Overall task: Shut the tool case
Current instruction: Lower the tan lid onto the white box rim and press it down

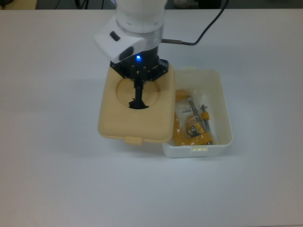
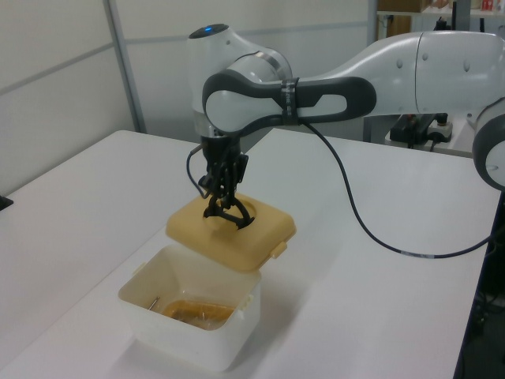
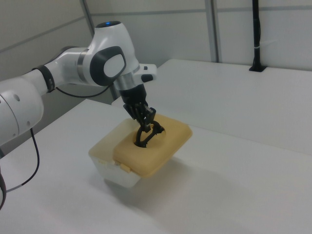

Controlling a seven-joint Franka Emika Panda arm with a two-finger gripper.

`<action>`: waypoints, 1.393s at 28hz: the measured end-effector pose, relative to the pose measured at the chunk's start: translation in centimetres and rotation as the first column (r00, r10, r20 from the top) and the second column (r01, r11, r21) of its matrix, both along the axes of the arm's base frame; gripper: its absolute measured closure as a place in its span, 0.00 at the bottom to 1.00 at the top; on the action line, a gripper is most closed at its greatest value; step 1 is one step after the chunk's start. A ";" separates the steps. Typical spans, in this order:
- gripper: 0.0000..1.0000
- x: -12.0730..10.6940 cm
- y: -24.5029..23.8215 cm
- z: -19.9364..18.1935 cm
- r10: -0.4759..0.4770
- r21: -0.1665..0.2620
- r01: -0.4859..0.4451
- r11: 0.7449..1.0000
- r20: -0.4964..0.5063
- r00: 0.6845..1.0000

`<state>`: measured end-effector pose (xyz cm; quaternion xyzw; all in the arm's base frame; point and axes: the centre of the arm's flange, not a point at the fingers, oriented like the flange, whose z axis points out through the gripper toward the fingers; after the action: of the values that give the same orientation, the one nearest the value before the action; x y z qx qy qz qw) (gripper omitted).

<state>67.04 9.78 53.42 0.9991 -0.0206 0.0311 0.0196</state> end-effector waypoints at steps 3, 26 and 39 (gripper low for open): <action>0.89 -0.3 2.0 0.0 0.005 0.002 -0.005 1.000 0.001 1.000; 0.89 -2.0 10.5 -1.5 0.075 0.000 -0.075 0.997 -0.019 0.997; 0.89 -2.2 12.7 -2.3 0.091 0.000 -0.091 0.996 -0.015 0.996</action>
<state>64.80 22.51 51.10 0.9992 0.0249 0.0243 0.0185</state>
